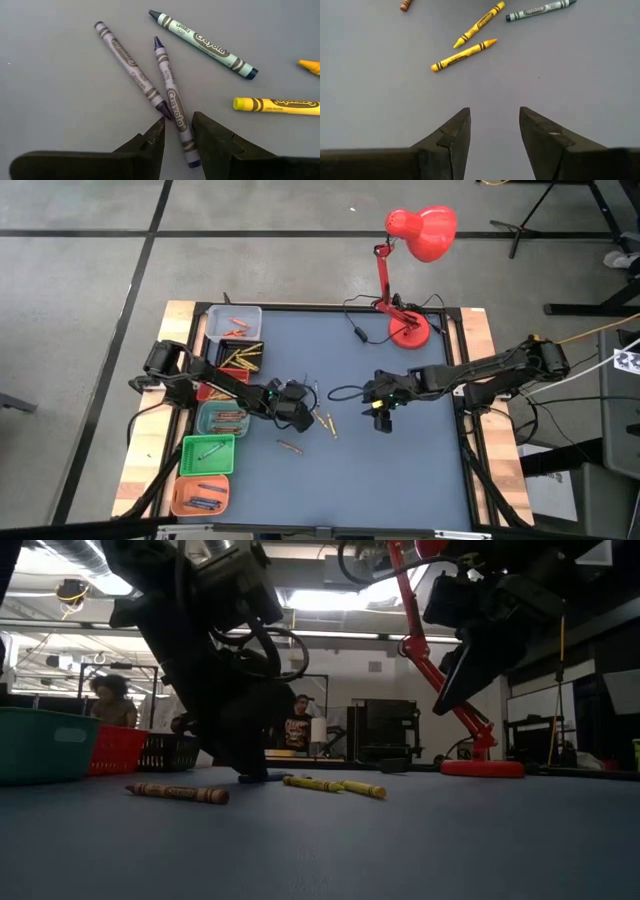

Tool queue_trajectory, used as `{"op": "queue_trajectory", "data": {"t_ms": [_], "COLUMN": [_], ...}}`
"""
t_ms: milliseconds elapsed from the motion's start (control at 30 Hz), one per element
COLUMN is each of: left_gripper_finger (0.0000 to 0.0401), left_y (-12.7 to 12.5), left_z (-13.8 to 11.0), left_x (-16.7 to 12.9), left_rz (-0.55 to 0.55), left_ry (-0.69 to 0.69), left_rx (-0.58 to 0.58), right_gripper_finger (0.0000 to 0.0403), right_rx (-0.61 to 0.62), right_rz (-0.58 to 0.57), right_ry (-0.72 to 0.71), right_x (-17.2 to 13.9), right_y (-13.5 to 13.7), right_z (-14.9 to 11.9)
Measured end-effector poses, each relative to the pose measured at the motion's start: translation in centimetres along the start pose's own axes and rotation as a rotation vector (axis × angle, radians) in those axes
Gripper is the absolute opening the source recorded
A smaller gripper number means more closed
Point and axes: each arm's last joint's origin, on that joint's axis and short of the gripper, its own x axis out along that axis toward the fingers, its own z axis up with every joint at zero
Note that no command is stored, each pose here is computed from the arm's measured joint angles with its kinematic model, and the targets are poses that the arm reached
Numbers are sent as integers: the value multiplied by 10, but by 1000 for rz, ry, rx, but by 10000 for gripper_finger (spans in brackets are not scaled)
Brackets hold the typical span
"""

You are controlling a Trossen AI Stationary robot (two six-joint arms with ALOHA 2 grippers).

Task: Sort crayons
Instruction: Put the violet crayon into the light orange bin

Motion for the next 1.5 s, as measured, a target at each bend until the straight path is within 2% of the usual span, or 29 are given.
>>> {"op": "queue_trajectory", "data": {"t_ms": [267, 667, 900, 1100, 1300, 1500], "left_gripper_finger": [90, 8, 6, 5, 5, 6], "left_y": [0, 0, 1, 3, -1, -9], "left_z": [-2, -3, 3, 14, 19, 9], "left_x": [2, 2, -11, -38, -75, -120], "left_rz": [0, -5, -60, -192, -463, -701], "left_ry": [21, 31, 49, 93, 216, 356], "left_rx": [7, 11, 7, -16, -11, -3], "right_gripper_finger": [168, 168, 168, 168, 168, 168], "right_rx": [0, -1, -1, -1, -1, 0], "right_rz": [0, 0, 0, 0, 0, -1], "right_ry": [-1, 0, 0, 2, 2, 3], "right_x": [0, 0, 0, 0, 0, 0], "right_y": [0, 0, 0, 0, 0, 0], "right_z": [0, 0, 0, 0, 0, 0]}}
